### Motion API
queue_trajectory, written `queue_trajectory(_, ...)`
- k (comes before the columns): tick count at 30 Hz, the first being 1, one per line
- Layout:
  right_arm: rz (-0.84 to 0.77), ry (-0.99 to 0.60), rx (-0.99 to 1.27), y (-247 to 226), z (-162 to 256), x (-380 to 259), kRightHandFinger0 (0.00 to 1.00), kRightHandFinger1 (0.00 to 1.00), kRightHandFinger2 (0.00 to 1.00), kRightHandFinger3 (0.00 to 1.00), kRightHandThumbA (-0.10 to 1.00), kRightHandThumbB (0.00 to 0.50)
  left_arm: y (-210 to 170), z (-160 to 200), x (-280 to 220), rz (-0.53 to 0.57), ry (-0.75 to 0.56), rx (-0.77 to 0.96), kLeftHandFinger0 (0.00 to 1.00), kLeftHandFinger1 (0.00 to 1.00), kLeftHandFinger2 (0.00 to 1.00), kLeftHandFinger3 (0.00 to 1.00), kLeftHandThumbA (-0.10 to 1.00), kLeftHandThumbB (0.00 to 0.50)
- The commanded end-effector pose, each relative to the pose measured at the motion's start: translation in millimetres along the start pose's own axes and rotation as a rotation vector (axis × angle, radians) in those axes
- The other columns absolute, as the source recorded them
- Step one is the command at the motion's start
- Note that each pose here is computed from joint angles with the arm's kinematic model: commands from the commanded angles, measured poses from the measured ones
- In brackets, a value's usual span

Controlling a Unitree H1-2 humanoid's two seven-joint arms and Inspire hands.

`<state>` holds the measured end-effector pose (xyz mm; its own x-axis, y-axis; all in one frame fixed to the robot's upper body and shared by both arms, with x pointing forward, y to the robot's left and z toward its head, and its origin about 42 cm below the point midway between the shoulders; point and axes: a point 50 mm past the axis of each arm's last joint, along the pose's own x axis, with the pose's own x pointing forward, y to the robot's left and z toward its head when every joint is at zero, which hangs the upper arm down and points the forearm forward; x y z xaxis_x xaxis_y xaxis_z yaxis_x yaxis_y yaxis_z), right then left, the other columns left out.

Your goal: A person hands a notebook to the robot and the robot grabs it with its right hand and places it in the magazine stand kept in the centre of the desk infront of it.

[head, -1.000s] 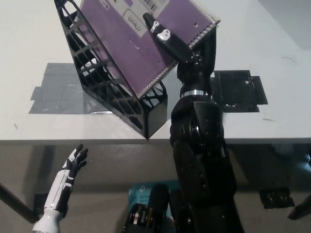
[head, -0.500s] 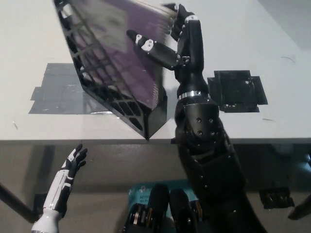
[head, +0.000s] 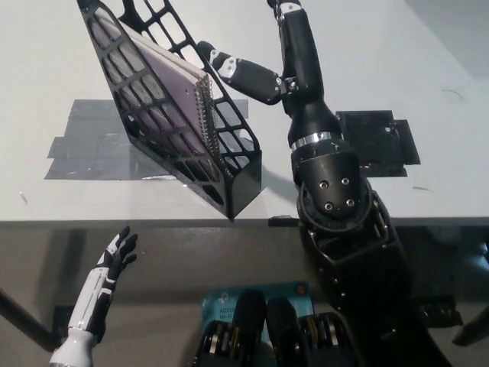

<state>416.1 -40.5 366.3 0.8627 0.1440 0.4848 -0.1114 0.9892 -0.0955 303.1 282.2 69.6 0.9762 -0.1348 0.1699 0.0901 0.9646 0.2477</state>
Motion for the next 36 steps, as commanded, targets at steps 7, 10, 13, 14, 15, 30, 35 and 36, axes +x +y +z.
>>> queue_trajectory(7, -0.027, -0.271, -0.004, -34, 91, -8, 1.00, 1.00, 1.00, 1.00, 1.00, 0.302, 7, 14, 16, -0.021, -0.078, 0.038, 0.99, 1.00, 1.00, 1.00, 1.00, 0.500)
queue_trajectory(10, -0.031, -0.344, -0.002, -50, 104, -30, 1.00, 1.00, 1.00, 1.00, 1.00, 0.322, 7, 16, 17, -0.021, -0.082, 0.037, 0.98, 1.00, 1.00, 1.00, 1.00, 0.500)
queue_trajectory(13, -0.013, -0.389, 0.008, -68, 107, -63, 1.00, 1.00, 1.00, 1.00, 0.94, 0.311, 6, 16, 17, -0.024, -0.083, 0.045, 0.98, 1.00, 1.00, 1.00, 1.00, 0.500)
queue_trajectory(14, -0.005, -0.395, 0.005, -72, 106, -69, 1.00, 1.00, 1.00, 1.00, 0.94, 0.311, 5, 16, 16, -0.026, -0.084, 0.050, 0.98, 1.00, 1.00, 1.00, 1.00, 0.500)
queue_trajectory(15, 0.025, -0.389, 0.003, -82, 101, -89, 1.00, 1.00, 1.00, 1.00, 0.91, 0.310, 4, 15, 15, -0.029, -0.081, 0.056, 0.97, 1.00, 1.00, 1.00, 1.00, 0.500)
queue_trajectory(30, 0.073, 0.076, -0.092, -139, -30, -201, 1.00, 1.00, 1.00, 1.00, 0.95, 0.209, -6, -1, -5, -0.044, -0.022, 0.026, 1.00, 1.00, 1.00, 1.00, 1.00, 0.500)
queue_trajectory(35, 0.068, 0.264, -0.049, -145, -79, -238, 1.00, 1.00, 1.00, 1.00, 0.94, 0.191, -8, -3, -7, -0.055, -0.011, 0.025, 1.00, 1.00, 1.00, 1.00, 1.00, 0.500)
queue_trajectory(36, 0.068, 0.327, -0.028, -143, -97, -250, 1.00, 1.00, 1.00, 1.00, 0.93, 0.166, -9, -4, -8, -0.062, -0.006, 0.023, 1.00, 1.00, 1.00, 1.00, 1.00, 0.500)
